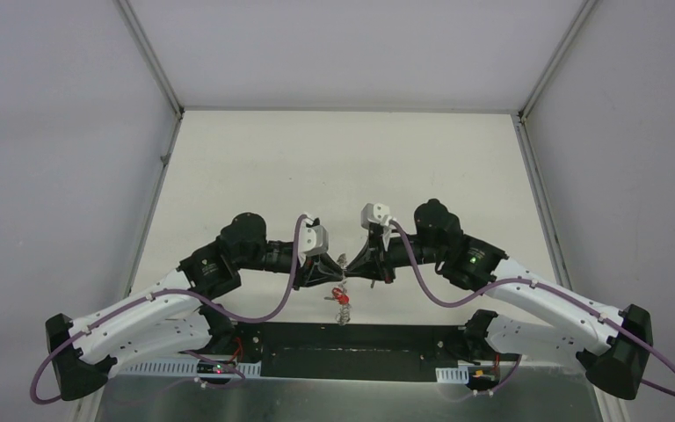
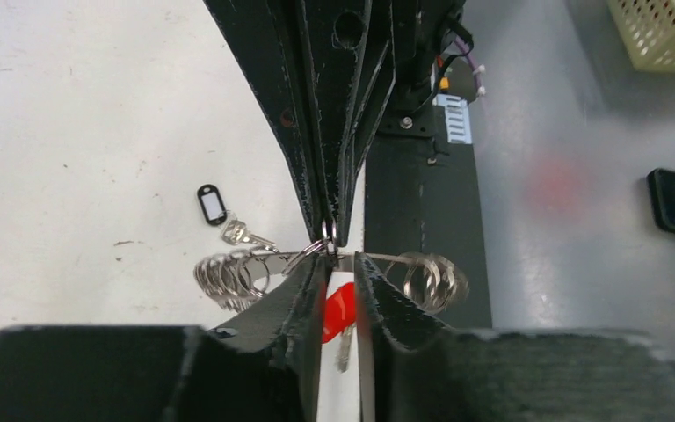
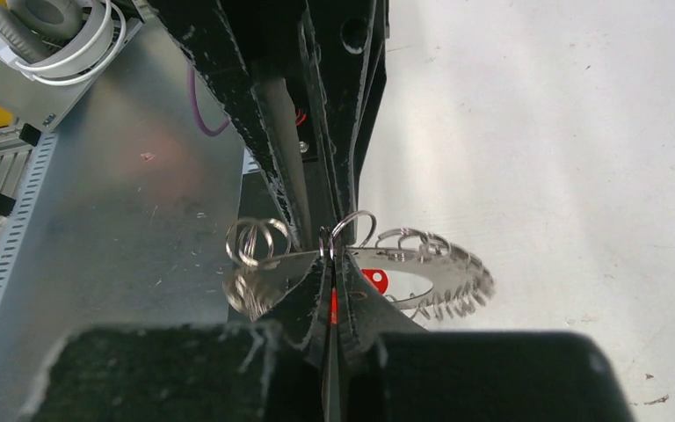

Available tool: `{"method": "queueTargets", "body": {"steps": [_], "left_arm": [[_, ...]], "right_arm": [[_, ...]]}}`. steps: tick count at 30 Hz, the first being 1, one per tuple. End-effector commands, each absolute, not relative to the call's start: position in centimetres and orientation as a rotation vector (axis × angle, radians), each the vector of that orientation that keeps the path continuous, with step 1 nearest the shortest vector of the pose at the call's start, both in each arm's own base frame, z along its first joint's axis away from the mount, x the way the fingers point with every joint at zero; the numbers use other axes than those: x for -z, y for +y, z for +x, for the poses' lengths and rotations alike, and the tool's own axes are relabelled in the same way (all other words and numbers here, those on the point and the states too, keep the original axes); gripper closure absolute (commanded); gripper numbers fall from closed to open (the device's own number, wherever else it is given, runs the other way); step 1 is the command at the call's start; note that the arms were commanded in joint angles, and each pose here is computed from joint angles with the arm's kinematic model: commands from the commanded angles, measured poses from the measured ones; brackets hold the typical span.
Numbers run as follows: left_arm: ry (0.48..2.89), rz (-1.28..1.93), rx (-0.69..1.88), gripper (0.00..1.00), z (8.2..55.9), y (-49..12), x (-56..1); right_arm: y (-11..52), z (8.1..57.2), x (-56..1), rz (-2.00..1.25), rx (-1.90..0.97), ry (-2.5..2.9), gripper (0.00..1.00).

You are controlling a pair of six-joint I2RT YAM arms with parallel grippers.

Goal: Put the keys on the keyring

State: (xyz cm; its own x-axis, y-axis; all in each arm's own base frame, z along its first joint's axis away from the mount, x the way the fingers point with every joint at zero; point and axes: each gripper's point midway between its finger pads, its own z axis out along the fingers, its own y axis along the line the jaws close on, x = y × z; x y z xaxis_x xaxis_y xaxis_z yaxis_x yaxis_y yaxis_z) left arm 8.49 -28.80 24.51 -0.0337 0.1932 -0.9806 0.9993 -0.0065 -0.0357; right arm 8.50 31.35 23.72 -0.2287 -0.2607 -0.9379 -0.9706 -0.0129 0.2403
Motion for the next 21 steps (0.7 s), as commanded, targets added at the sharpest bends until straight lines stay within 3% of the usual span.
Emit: {"method": "queueTargets", "body": {"steps": [1,4,7,14,21], "left_arm": [[1.262,1.277,1.111,0.74,9.2,-29.1,-27.2],[1.254,1.280,1.103,0.67,9.3,-29.2,-27.4],[1.262,1.295,1.110,0.67,9.3,-29.5,-27.1],[1.298,1.346,1.138,0.71,9.1,-30.1,-26.0],[1.316,1.385,1.132,0.83,8.9,-30.0,-25.4]], "right_arm": [[31.5,8.0,-25.5,-1.371,-1.284,1.481,1.00],[31.2,7.7,-25.4,-1.427,-1.273,1.505,1.00],[31.0,7.5,-25.2,-1.474,-1.269,1.547,1.00],[31.2,8.0,-25.3,-1.495,-1.243,1.615,1.00],[31.2,8.2,-25.2,-1.496,-1.230,1.662,1.00]]}}
